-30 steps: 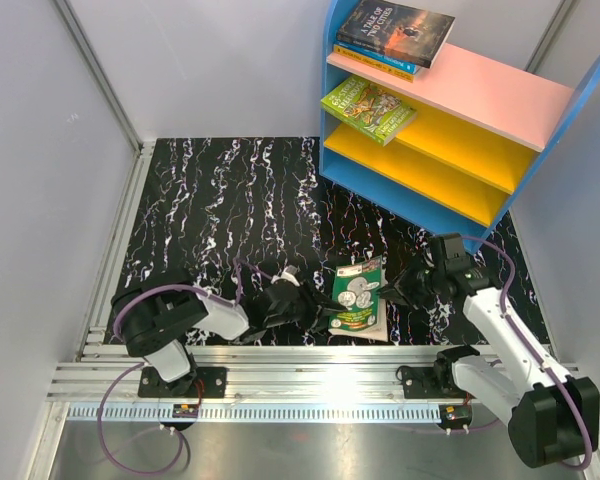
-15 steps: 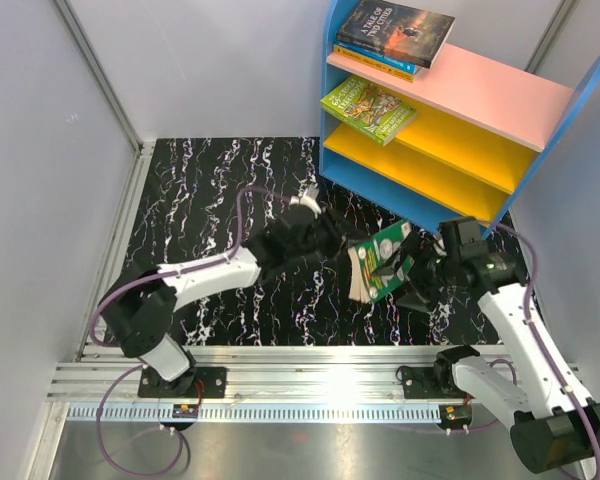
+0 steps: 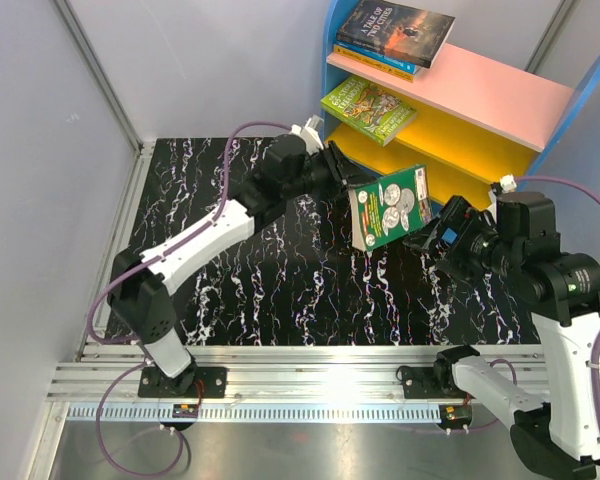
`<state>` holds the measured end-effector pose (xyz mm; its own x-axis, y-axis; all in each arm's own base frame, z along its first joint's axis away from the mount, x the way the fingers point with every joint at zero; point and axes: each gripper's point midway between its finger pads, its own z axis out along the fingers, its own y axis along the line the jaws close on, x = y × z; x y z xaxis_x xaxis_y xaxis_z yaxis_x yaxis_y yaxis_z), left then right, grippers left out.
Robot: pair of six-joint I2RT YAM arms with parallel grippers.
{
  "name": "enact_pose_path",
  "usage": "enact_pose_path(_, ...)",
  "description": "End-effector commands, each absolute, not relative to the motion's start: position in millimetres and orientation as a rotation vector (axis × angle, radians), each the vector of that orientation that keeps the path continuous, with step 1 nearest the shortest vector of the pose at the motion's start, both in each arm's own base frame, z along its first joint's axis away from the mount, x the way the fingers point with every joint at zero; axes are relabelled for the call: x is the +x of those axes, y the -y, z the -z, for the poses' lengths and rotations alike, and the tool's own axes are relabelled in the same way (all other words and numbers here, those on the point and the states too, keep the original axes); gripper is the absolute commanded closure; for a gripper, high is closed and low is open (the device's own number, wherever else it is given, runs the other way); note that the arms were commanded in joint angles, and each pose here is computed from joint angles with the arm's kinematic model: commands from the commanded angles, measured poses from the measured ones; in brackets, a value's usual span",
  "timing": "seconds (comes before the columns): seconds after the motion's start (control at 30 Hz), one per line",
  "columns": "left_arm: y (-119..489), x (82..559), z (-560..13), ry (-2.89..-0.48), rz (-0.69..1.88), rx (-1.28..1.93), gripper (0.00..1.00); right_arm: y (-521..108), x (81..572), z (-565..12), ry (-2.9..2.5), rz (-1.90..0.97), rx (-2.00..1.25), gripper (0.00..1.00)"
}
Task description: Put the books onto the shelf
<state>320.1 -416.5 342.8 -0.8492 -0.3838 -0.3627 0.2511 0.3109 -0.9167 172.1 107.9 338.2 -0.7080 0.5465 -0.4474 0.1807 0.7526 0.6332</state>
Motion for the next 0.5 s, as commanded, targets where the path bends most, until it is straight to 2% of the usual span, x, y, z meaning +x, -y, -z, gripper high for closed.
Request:
enact_pose_path(0.0, 419, 338, -412, -1.85, 1.716, -0.051, 1.0, -97, 146, -303, -2.504, -0.625, 0.589, 0.0)
enact_pose_path(0.23, 413, 337, -434, -1.757, 1.863, -0.134, 1.0, -107, 174, -309, -2.407, -0.685, 0.549, 0.0)
enact_pose_path(0.37, 391, 328, -449, -1.631, 2.039, -0.327, 1.0, -117, 203, -338, -2.195, -0.811, 0.563, 0.0)
enact_pose_path(0.47, 380, 317, -465, -1.613, 2.049, -0.35, 1.0, -129, 212, -368, -2.05, -0.961, 0.548, 0.0)
